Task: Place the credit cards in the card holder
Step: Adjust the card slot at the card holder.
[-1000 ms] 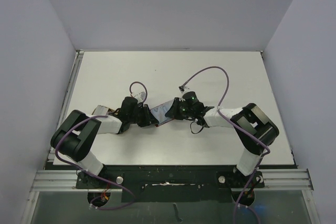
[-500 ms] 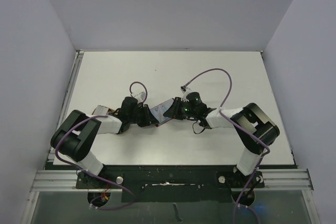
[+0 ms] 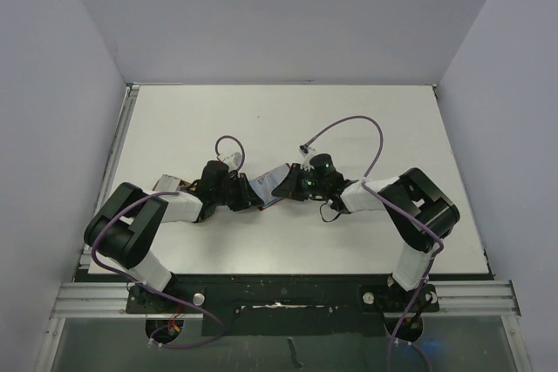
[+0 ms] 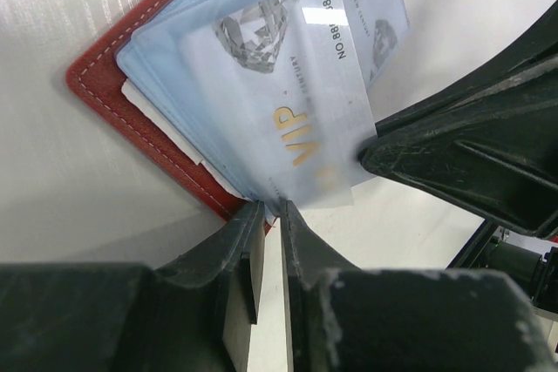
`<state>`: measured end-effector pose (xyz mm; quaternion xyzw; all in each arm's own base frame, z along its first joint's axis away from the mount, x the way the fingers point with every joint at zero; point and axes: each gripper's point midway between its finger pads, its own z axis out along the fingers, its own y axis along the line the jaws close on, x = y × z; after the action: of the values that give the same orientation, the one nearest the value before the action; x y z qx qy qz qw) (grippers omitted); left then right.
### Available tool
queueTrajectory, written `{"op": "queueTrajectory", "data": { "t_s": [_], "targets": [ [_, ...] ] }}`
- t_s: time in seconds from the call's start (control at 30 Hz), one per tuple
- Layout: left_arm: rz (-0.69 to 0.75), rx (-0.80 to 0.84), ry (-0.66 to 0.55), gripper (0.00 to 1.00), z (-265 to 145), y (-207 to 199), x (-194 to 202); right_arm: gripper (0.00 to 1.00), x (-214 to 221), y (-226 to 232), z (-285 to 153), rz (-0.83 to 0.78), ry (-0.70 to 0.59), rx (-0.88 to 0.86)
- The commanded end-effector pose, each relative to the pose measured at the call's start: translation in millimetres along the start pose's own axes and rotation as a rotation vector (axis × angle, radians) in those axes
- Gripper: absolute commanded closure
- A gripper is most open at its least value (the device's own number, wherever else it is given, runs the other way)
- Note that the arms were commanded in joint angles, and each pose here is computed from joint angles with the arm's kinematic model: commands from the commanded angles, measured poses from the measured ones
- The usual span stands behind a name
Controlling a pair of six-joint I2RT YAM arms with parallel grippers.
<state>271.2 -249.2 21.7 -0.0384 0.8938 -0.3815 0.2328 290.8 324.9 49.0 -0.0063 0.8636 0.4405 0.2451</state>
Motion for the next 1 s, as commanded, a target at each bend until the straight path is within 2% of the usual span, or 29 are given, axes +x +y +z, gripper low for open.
{"op": "queueTrajectory", "data": {
  "t_s": [0.0, 0.43, 0.7, 0.97],
  "targets": [
    [0.026, 0.026, -0.014, 0.87, -0.3, -7.6, -5.0, 0.97, -19.9, 9.5, -1.0, -0.043, -0.050, -0.040],
    [0.021, -0.078, -0.084, 0.70, -8.9, 2.6, -30.1, 1.00, -19.9, -6.7, 3.9, -0.076, 0.036, -0.018],
    [0.012, -0.112, -0.146, 0.68, -11.3, 8.2, -45.3, 1.00, -15.4, -8.6, 7.8, -0.081, 0.077, -0.020],
    [0.024, -0.141, -0.210, 0.67, -18.4, 9.6, -57.6, 1.00, -21.0, -8.7, 7.5, -0.061, 0.062, -0.025]
  ]
}}
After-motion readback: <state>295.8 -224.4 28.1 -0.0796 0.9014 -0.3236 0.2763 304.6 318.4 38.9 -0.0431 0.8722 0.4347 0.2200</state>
